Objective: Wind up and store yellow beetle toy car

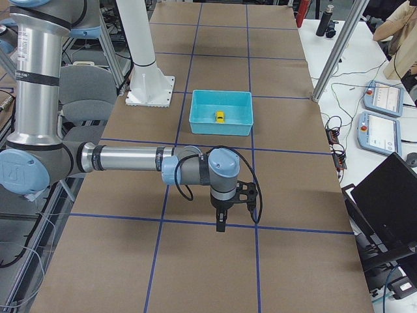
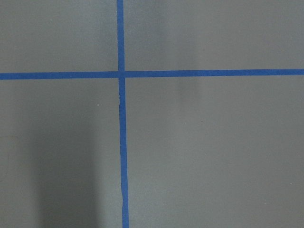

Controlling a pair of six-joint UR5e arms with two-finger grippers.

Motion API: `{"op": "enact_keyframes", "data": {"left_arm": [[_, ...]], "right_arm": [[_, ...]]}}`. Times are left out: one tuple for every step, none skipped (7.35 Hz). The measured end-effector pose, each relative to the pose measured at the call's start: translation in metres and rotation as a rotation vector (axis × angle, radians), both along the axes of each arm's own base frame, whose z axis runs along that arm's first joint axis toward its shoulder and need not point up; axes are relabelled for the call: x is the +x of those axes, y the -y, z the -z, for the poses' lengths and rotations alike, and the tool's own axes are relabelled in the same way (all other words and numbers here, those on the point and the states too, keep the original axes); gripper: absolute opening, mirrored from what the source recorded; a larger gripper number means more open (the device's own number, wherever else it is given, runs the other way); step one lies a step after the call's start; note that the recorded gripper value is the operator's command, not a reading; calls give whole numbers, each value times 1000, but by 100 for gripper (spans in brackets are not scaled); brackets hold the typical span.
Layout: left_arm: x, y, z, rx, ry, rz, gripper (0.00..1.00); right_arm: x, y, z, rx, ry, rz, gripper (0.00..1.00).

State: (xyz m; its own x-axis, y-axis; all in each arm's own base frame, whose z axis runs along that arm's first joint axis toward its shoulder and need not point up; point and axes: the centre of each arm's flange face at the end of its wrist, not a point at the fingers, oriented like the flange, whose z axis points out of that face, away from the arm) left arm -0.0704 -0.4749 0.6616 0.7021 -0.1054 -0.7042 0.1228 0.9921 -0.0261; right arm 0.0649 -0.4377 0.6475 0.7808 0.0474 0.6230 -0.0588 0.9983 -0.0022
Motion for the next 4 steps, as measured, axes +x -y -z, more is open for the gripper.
{"op": "enact_keyframes", "data": {"left_arm": [[0,0,0,0,1,0,100],[0,0,0,0,1,0,100],[0,0,0,0,1,0,100],[0,0,0,1,1,0,100]], "right_arm": [[0,0,-2,-4,3,0,99],[-1,0,-1,-1,6,0,99],[-2,2,2,5,10,1,99],[-3,6,6,14,17,3,99]]}}
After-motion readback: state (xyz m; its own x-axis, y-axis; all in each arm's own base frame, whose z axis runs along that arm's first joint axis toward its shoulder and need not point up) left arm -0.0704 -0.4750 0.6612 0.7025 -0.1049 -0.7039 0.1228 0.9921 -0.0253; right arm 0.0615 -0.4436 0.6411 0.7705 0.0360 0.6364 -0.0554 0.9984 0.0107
